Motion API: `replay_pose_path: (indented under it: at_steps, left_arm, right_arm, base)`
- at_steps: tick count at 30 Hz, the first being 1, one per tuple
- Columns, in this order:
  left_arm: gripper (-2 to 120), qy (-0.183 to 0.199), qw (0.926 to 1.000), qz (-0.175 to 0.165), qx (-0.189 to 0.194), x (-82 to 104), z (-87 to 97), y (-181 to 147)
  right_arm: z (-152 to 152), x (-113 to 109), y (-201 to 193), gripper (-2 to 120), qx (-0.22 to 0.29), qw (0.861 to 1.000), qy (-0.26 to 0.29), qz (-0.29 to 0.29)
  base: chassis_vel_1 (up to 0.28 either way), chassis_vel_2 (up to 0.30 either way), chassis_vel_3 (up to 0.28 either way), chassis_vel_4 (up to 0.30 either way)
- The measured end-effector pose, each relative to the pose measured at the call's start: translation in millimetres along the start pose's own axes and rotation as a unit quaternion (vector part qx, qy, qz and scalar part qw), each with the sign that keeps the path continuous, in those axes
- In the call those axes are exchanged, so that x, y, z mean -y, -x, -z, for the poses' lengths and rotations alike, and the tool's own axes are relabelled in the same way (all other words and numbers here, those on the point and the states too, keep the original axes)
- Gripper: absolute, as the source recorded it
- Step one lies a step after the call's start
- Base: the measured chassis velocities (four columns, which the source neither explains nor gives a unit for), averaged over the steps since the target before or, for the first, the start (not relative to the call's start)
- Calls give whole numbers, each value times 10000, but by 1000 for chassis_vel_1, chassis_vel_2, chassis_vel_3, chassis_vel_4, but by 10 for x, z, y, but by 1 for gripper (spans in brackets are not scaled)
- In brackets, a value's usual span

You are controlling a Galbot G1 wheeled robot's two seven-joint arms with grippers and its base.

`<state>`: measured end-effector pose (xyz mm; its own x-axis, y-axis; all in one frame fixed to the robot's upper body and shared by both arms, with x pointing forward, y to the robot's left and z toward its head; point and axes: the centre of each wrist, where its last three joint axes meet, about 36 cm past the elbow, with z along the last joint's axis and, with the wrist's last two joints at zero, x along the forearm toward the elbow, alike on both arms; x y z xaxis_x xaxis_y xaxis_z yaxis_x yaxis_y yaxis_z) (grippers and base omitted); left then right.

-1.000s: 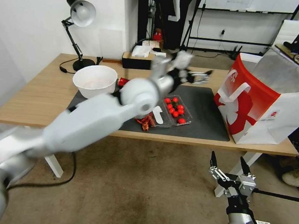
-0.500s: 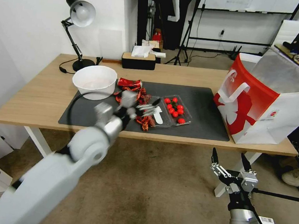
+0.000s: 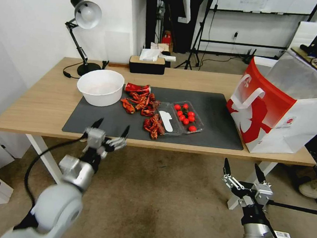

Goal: Pick up the trash from the table and place it into the takeout bag.

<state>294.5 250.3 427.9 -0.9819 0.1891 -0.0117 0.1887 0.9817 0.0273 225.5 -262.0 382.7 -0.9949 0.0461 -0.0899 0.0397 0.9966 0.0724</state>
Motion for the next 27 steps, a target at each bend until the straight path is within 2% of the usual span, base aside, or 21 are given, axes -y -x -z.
replay_pose_path:
  at_steps: [5,9,12,27]
  left_arm:
    - [100,31,9998,171,-42,43,-148,-144]
    - [100,56,9998,185,-57,61,-193,-169]
    - [100,33,9997,188,-146,113,-323,-208]
    - [100,-79,9995,206,-210,112,-411,-174]
  right_arm:
    - [-2,-9,-3,100,-6,10000,-1,2]
    - [-4,-13,-4,100,-11,10000,4,6]
    - [-9,-17,-10,100,-26,10000,10,5]
    - [-10,8,23,100,-129,9999,-46,58]
  base:
    - [0,0,0,0]
    - [0,0,0,0]
    - [0,0,0,0]
    - [0,0,0,0]
